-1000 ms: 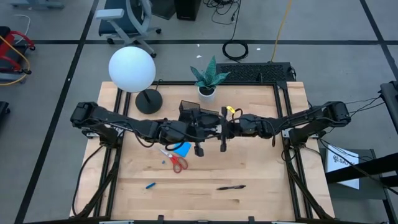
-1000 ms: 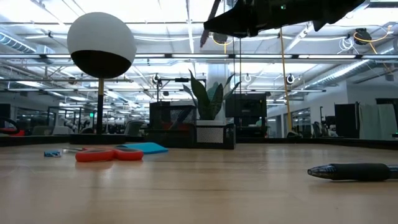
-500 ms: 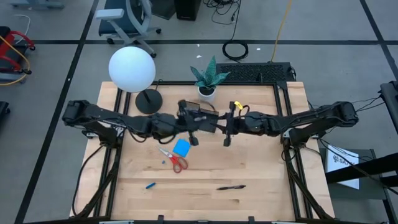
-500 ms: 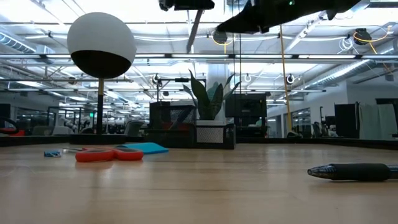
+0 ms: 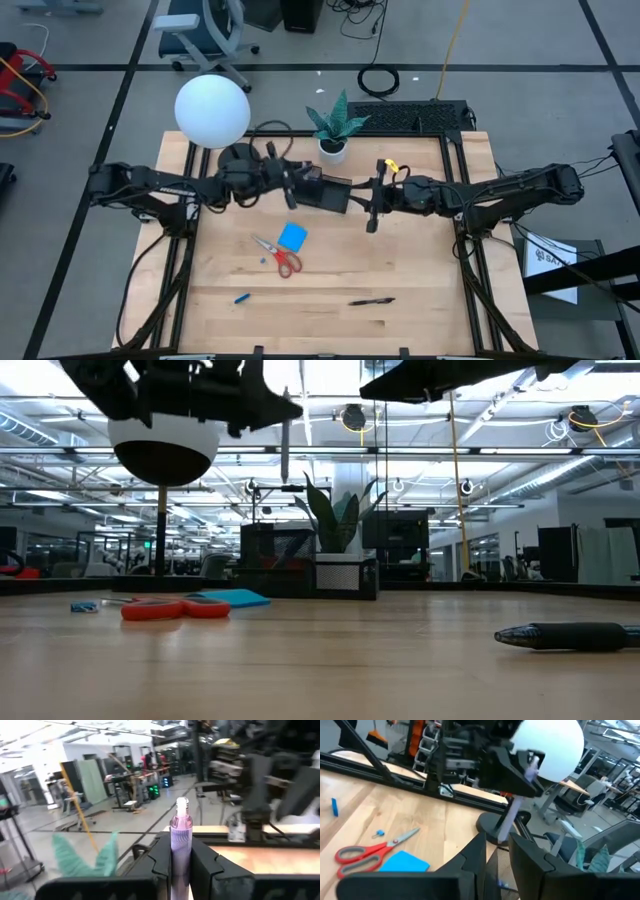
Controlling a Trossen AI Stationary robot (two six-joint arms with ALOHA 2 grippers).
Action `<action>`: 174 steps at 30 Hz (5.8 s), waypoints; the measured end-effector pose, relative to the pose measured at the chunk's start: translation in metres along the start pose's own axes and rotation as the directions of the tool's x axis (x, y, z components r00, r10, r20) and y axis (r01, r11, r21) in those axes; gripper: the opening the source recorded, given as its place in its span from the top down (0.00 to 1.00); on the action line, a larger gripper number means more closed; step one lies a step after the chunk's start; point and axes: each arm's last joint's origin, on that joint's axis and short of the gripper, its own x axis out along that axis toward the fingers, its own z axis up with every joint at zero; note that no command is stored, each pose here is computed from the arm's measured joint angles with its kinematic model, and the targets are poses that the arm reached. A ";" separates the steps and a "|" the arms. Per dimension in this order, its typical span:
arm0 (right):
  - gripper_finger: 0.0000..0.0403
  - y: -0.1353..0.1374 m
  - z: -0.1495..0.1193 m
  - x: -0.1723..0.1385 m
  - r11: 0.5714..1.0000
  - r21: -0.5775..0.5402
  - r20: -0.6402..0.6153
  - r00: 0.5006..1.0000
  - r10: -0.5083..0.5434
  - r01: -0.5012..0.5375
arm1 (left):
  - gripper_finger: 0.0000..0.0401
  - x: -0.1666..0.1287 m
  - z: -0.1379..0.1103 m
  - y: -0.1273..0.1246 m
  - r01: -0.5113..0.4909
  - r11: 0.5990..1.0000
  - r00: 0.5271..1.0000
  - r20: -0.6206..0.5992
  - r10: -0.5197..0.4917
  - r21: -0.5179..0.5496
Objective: Pick and place office supplies into organizer
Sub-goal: Put the purple pen into the desk organizer, then put the black pen into the desk organizer
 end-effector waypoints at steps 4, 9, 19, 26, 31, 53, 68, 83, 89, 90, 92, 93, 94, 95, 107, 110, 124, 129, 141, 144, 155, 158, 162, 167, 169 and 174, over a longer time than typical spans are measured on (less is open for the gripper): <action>0.82 -0.005 -0.001 0.001 1.000 0.005 0.002 1.000 -0.019 0.019 | 0.91 -0.004 -0.015 0.015 -0.022 0.999 1.000 -0.018 0.021 -0.027; 0.82 -0.013 -0.004 0.003 0.998 0.033 -0.012 0.999 -0.046 0.046 | 0.91 -0.009 -0.025 0.026 -0.045 0.997 0.999 0.025 0.047 -0.059; 0.82 -0.013 -0.008 0.008 0.998 0.038 -0.026 0.999 -0.045 0.046 | 0.91 -0.004 -0.047 0.037 -0.066 0.995 0.998 0.012 0.068 -0.073; 0.82 -0.011 -0.009 0.010 0.999 0.038 -0.015 1.000 0.007 -0.006 | 0.91 0.004 -0.070 0.047 -0.099 0.992 0.995 -0.014 0.098 -0.084; 0.82 -0.011 -0.010 0.010 0.999 0.037 -0.018 1.000 0.005 -0.004 | 0.91 0.008 -0.087 0.050 -0.112 0.989 0.993 -0.049 0.108 -0.095; 0.82 -0.011 -0.010 0.010 0.999 0.036 -0.020 1.000 0.004 -0.003 | 0.91 0.014 -0.110 0.047 -0.064 0.989 0.997 -0.050 0.058 -0.131; 0.82 -0.011 -0.010 0.010 0.999 0.034 -0.026 1.000 0.005 -0.004 | 0.54 0.013 -0.110 0.047 -0.074 0.980 0.996 -0.064 0.063 -0.186; 0.82 -0.006 -0.015 0.009 0.999 -0.007 -0.076 0.996 0.038 -0.038 | 0.53 0.004 -0.062 0.028 0.022 0.988 0.998 0.055 -0.014 -0.152; 0.82 -0.002 -0.015 0.009 0.989 0.054 -0.057 0.989 0.137 -0.134 | 0.53 -0.005 -0.042 0.022 0.004 0.993 0.999 0.033 0.000 -0.119; 0.82 -0.002 -0.015 0.009 0.986 0.069 -0.050 0.986 0.157 -0.154 | 0.53 -0.007 -0.040 0.021 -0.004 0.993 1.000 0.025 0.007 -0.118; 0.82 0.000 -0.014 0.009 0.976 0.092 -0.036 0.979 0.199 -0.195 | 0.53 -0.009 -0.036 0.021 -0.017 0.993 1.000 0.018 0.019 -0.118; 0.82 0.001 -0.014 0.008 0.971 0.101 -0.028 0.975 0.220 -0.216 | 0.53 -0.010 -0.035 0.020 -0.017 0.993 1.000 0.014 0.019 -0.117; 0.82 0.002 -0.013 0.008 0.966 0.104 -0.016 0.971 0.238 -0.235 | 0.53 -0.011 -0.034 0.020 -0.016 0.993 1.000 0.013 0.017 -0.118; 0.82 0.004 -0.011 0.008 0.963 0.101 0.000 0.968 0.251 -0.250 | 0.53 -0.012 -0.033 0.021 -0.015 0.993 1.000 0.013 0.017 -0.118; 0.82 0.016 -0.001 0.002 0.952 0.011 0.062 0.950 0.305 -0.307 | 0.53 -0.013 -0.033 0.020 -0.011 0.993 1.000 -0.011 0.010 -0.115; 0.82 0.017 -0.004 0.002 0.942 0.121 0.042 0.950 0.311 -0.314 | 0.53 -0.013 -0.033 0.020 -0.011 0.994 1.000 -0.011 0.010 -0.107; 0.82 0.058 0.006 -0.010 0.910 0.239 -0.406 0.816 0.411 -0.339 | 0.53 -0.013 -0.033 0.020 -0.022 0.995 1.000 -0.013 0.020 -0.096; 0.82 0.081 0.012 -0.008 0.898 0.259 -0.595 0.673 0.439 -0.357 | 0.53 -0.013 -0.034 0.020 -0.027 0.995 0.999 -0.023 0.025 -0.096; 0.82 0.129 0.004 -0.003 0.882 0.358 -0.800 0.387 0.459 -0.307 | 0.53 -0.013 -0.035 0.020 -0.036 0.995 0.999 -0.040 0.032 -0.095; 0.82 0.141 -0.002 -0.005 0.870 0.390 -0.816 0.324 0.478 -0.302 | 0.53 -0.013 -0.036 0.020 -0.036 0.995 0.999 -0.040 0.032 -0.095; 0.82 0.168 -0.005 -0.019 0.872 0.418 -0.831 0.281 0.481 -0.256 | 0.53 -0.013 -0.039 0.020 -0.034 0.996 0.997 -0.070 0.028 -0.088; 0.82 0.175 -0.011 -0.014 0.863 0.436 -0.828 0.261 0.496 -0.254 | 0.53 -0.013 -0.038 0.020 -0.034 0.995 0.997 -0.070 0.027 -0.090; 0.82 0.193 -0.025 -0.001 0.857 0.434 -0.846 0.203 0.494 -0.277 | 0.53 -0.013 -0.038 0.020 -0.034 0.995 0.997 -0.070 0.028 -0.097; 0.82 0.215 -0.025 0.018 0.850 0.412 -0.864 0.155 0.479 -0.328 | 0.53 -0.013 -0.040 0.019 -0.035 0.992 0.996 -0.083 0.025 -0.125; 0.82 0.223 -0.020 0.022 0.859 0.371 -0.877 0.170 0.449 -0.352 | 0.53 -0.013 -0.040 0.019 -0.036 0.990 0.996 -0.089 0.024 -0.139; 0.82 0.232 -0.017 0.024 0.866 0.336 -0.887 0.186 0.423 -0.370 | 0.53 -0.013 -0.042 0.019 -0.035 0.990 0.994 -0.111 0.020 -0.140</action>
